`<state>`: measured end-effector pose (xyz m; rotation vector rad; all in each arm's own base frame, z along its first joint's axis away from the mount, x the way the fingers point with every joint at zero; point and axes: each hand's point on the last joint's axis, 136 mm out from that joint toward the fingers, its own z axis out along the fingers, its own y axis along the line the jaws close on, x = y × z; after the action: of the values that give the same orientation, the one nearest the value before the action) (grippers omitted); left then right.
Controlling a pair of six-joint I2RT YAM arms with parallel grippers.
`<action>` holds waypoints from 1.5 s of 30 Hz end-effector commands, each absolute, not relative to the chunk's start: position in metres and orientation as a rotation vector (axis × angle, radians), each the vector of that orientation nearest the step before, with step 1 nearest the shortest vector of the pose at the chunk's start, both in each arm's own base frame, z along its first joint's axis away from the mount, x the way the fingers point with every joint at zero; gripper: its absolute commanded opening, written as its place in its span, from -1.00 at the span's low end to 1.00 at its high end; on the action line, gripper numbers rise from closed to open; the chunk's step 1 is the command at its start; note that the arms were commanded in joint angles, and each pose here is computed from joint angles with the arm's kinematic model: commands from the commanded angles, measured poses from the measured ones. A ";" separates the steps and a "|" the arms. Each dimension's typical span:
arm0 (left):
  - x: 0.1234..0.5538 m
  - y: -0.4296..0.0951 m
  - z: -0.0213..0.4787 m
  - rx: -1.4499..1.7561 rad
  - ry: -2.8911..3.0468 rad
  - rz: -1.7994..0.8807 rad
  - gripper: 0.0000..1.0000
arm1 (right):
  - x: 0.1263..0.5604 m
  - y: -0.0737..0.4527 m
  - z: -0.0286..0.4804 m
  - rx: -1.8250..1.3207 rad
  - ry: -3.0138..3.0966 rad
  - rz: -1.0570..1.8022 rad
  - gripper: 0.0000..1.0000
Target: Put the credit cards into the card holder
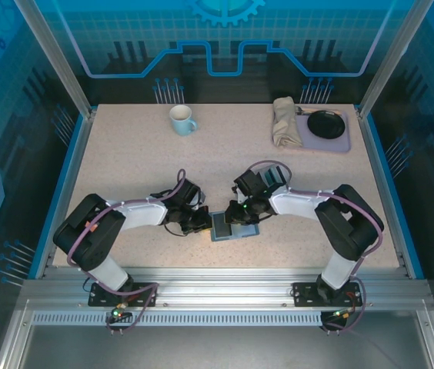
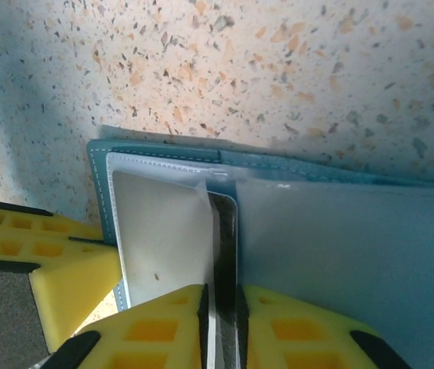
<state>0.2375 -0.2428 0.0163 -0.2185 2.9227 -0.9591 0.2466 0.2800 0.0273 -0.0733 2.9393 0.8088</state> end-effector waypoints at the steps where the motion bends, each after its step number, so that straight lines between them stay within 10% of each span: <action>1: 0.226 -0.230 0.019 -0.150 2.963 -0.863 -1.00 | 0.250 0.263 0.056 -0.143 2.902 0.628 -0.56; 23: 0.228 -0.224 0.033 -0.121 2.958 -0.805 -0.92 | 0.243 0.235 0.065 -0.175 2.916 0.436 -0.59; 30: 0.232 -0.211 0.064 -0.137 2.888 -0.736 -0.27 | 0.291 0.177 0.172 -0.173 2.598 0.308 0.14; 39: 0.245 -0.219 0.101 -0.149 2.795 -0.804 0.18 | 0.354 0.092 0.163 0.133 2.628 0.443 0.89; 45: 0.256 -0.238 0.119 -0.134 2.752 -0.876 0.38 | 0.386 0.095 0.129 0.176 2.727 0.574 0.92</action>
<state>0.2527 -0.2273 0.1079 -0.1363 2.7633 -0.8269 0.3767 0.0811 0.1280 0.2257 2.7093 0.4404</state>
